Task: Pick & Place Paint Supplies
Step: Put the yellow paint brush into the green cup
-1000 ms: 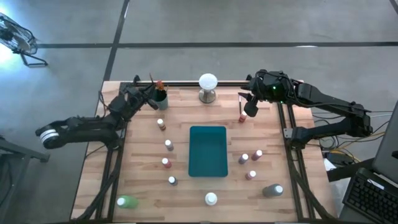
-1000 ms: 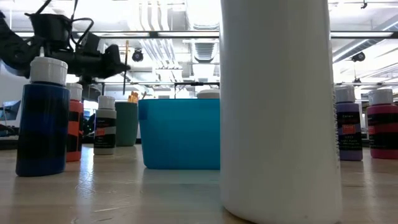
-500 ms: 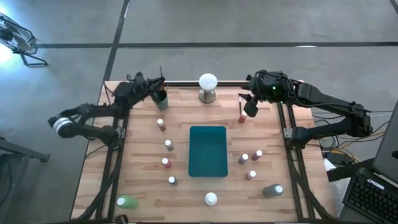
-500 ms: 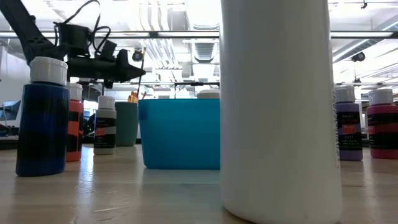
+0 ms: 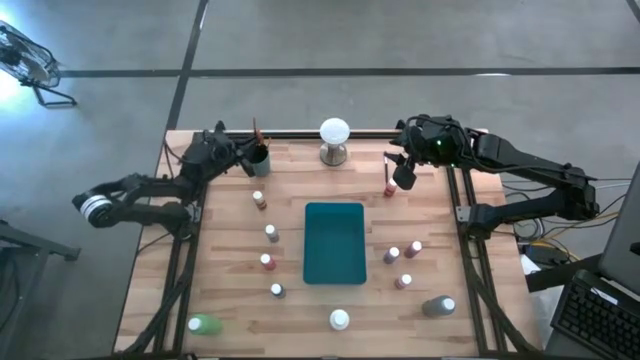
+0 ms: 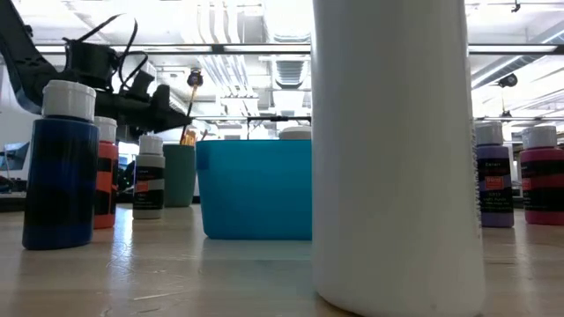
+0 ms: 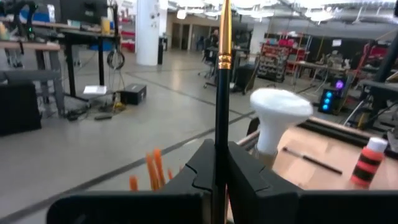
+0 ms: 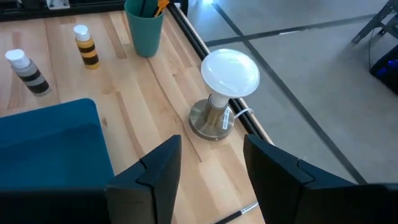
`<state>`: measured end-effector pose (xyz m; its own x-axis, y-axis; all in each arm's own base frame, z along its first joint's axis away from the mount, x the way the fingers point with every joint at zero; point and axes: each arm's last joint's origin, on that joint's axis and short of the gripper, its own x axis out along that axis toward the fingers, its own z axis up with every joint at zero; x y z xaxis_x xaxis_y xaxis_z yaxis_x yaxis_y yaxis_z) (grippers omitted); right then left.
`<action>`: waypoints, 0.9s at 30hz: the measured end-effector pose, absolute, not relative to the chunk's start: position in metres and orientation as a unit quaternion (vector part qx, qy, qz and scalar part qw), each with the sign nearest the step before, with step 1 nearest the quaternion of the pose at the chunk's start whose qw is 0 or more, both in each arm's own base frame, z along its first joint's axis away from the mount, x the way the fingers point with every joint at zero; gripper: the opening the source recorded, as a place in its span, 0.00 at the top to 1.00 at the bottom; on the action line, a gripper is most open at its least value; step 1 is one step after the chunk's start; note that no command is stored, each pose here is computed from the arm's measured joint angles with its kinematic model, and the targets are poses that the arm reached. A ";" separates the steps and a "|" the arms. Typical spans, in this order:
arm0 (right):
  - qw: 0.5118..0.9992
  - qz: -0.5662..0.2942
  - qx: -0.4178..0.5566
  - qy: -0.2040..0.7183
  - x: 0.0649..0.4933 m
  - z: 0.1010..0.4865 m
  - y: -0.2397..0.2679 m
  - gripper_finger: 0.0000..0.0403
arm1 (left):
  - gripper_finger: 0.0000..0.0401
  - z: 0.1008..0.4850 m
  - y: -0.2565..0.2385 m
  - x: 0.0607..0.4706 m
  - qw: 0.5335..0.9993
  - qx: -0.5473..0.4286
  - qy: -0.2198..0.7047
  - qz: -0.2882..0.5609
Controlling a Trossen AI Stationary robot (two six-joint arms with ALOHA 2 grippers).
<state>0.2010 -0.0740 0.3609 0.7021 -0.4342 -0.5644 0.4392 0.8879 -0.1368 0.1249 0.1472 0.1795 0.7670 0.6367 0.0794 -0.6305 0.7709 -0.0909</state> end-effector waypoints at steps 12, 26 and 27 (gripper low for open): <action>0.923 -0.237 0.004 0.305 0.201 0.361 -0.074 0.64 | 0.95 0.161 0.143 0.121 0.935 -0.053 -0.020 0.350; 0.923 -0.237 0.004 0.304 0.201 0.361 -0.074 0.73 | 0.94 0.157 0.143 0.121 0.934 -0.065 0.001 0.351; 0.923 -0.237 0.004 0.304 0.201 0.361 -0.074 0.74 | 0.94 0.157 0.143 0.121 0.934 -0.065 0.001 0.351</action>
<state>0.2013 -0.0741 0.3609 0.7031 -0.4339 -0.5633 0.4393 0.8880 -0.1357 0.1207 0.1430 0.1566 0.7533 0.6559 -0.0482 -0.6562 0.7448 -0.1215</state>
